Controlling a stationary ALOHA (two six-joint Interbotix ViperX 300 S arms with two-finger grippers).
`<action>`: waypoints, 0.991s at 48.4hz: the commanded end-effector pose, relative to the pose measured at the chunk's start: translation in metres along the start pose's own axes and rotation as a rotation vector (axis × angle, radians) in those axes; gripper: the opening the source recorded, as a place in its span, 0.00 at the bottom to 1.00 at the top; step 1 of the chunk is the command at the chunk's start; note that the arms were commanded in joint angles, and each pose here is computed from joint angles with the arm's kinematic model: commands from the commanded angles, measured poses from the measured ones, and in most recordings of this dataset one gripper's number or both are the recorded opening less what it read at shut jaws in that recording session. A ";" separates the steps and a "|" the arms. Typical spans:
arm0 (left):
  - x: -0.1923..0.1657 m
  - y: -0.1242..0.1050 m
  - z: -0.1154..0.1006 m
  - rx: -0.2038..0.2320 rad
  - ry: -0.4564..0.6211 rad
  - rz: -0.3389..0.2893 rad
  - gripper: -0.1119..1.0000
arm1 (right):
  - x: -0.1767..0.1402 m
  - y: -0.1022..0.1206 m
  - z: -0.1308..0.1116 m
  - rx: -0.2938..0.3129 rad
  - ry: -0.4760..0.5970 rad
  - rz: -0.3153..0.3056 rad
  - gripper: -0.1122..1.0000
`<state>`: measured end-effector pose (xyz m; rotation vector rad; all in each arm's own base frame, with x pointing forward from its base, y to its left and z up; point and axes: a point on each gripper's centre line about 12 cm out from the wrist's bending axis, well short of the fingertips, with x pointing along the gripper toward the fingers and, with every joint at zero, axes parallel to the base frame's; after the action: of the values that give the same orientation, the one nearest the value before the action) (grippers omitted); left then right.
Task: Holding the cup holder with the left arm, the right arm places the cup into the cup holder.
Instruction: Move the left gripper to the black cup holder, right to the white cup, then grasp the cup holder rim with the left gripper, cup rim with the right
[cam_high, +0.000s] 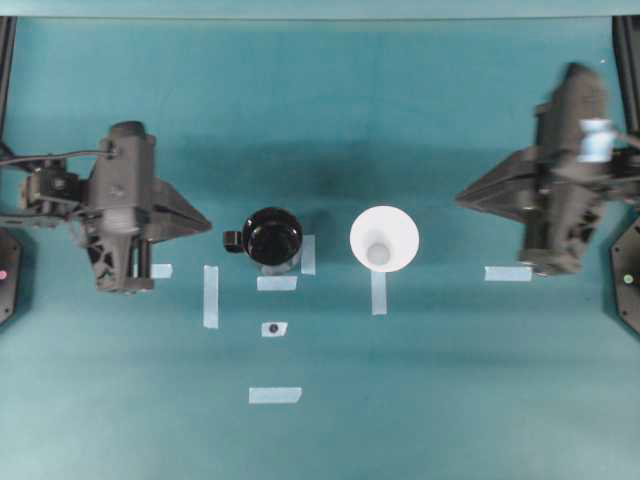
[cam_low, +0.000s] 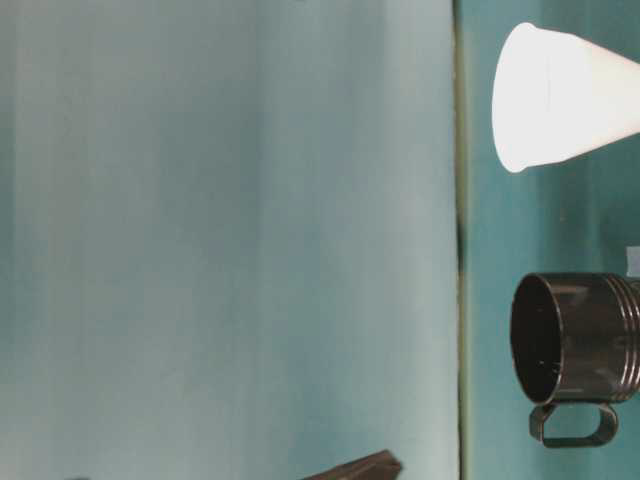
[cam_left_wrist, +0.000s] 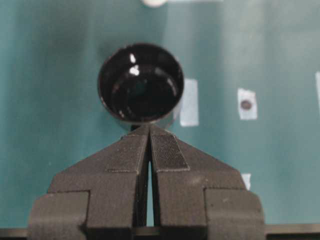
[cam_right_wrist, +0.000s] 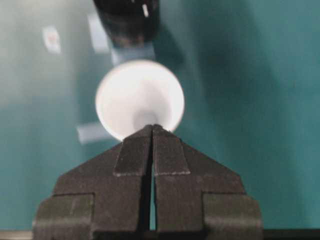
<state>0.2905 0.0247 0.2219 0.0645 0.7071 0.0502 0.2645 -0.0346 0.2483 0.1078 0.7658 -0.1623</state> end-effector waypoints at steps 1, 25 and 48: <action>0.001 0.001 0.012 0.004 -0.011 0.002 0.13 | 0.034 -0.001 -0.001 -0.017 0.123 -0.018 0.12; 0.008 0.002 0.012 0.002 0.011 0.002 0.13 | 0.065 -0.004 0.003 -0.059 0.208 -0.046 0.13; 0.016 0.004 0.003 -0.009 0.088 0.002 0.20 | 0.083 -0.008 0.016 -0.051 0.227 -0.059 0.93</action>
<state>0.3000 0.0280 0.2053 0.0571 0.8222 0.0519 0.3268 -0.0515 0.1944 0.0599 1.0211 -0.1848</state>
